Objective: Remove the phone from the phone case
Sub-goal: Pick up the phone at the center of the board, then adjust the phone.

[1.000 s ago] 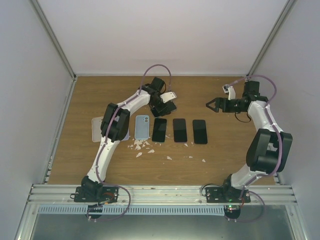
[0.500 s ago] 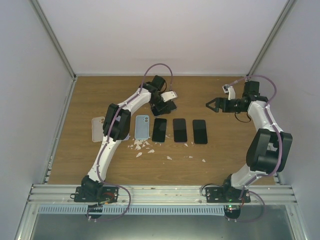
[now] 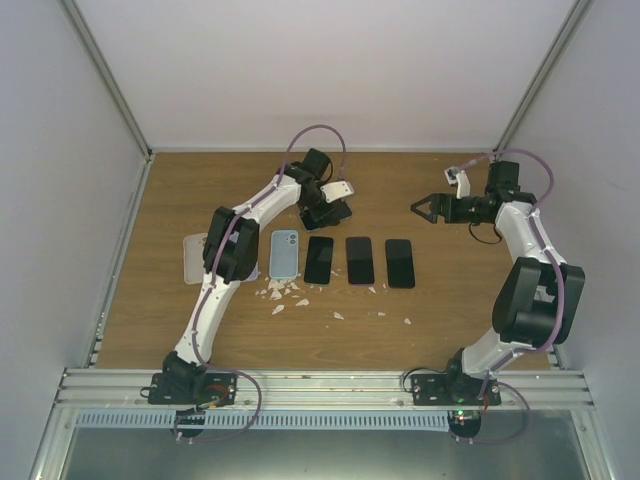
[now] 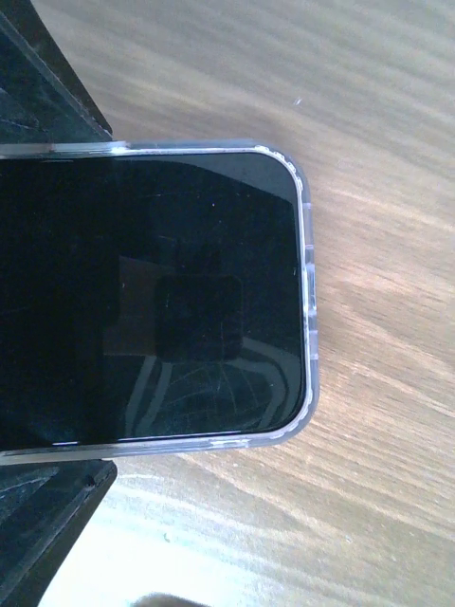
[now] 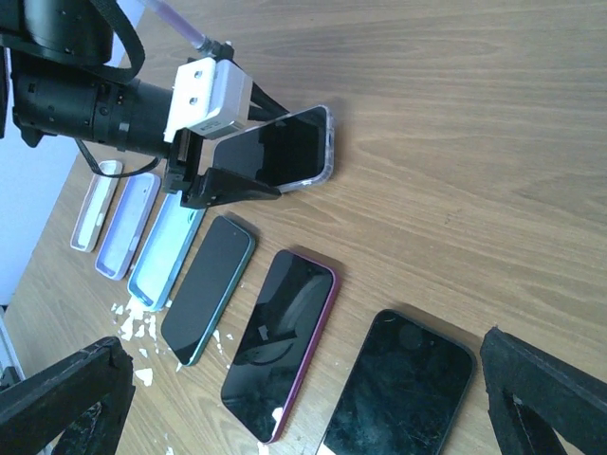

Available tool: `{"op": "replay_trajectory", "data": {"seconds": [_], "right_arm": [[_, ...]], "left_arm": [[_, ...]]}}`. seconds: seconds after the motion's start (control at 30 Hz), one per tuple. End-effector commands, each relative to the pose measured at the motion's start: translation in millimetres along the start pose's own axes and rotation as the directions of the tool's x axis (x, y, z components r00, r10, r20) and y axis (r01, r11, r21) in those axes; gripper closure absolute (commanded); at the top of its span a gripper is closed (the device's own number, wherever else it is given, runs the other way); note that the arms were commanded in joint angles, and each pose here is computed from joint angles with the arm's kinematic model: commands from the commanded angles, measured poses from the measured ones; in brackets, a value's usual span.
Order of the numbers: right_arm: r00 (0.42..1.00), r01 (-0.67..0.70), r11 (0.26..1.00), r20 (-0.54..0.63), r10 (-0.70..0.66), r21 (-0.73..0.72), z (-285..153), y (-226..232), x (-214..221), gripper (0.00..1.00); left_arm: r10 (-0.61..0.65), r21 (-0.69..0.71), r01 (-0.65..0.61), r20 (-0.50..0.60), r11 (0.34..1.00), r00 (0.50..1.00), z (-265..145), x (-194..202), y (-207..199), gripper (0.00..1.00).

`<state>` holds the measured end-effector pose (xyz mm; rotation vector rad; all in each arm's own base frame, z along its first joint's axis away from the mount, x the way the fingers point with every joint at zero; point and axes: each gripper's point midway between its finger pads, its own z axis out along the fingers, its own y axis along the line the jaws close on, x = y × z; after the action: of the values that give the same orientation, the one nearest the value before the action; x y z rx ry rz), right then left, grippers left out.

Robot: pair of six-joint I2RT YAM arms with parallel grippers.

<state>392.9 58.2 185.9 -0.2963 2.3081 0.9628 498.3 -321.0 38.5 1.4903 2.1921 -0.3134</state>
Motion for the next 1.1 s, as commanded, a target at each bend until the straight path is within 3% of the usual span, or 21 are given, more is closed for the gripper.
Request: {"op": "replay_trajectory", "data": {"seconds": [0.0,0.23,0.47,0.8,0.93,1.07], "right_arm": [[0.999,0.026,0.999,0.036,-0.025,-0.029,-4.2,5.1,-12.8,0.00],[0.999,0.033,0.997,0.030,-0.031,-0.067,-3.3,10.8,-10.3,0.00],[0.996,0.094,0.991,-0.002,-0.094,-0.091,-10.8,23.0,-5.6,0.00],[0.985,0.107,0.958,-0.105,-0.139,-0.267,-13.3,61.9,28.2,0.00],[0.969,0.118,0.932,-0.165,-0.184,-0.344,-1.6,87.3,46.2,0.00],[0.943,0.150,0.896,-0.211,-0.256,-0.418,8.8,116.3,61.8,0.01]], "left_arm": [[0.114,-0.094,-0.102,0.134,0.990,0.985,-58.5,-55.5,2.7,0.58],[0.244,-0.131,-0.225,0.159,0.966,0.957,-85.1,-74.3,-23.1,0.61],[0.430,-0.129,-0.413,0.156,0.901,0.889,-114.2,-76.8,-74.8,0.64],[0.657,-0.154,-0.639,0.188,0.754,0.730,-159.5,-59.3,-164.1,0.63],[0.735,-0.178,-0.714,0.209,0.677,0.645,-180.3,-51.0,-201.8,0.63],[0.777,-0.170,-0.760,0.210,0.627,0.593,-192.4,-42.1,-227.7,0.63]]}}
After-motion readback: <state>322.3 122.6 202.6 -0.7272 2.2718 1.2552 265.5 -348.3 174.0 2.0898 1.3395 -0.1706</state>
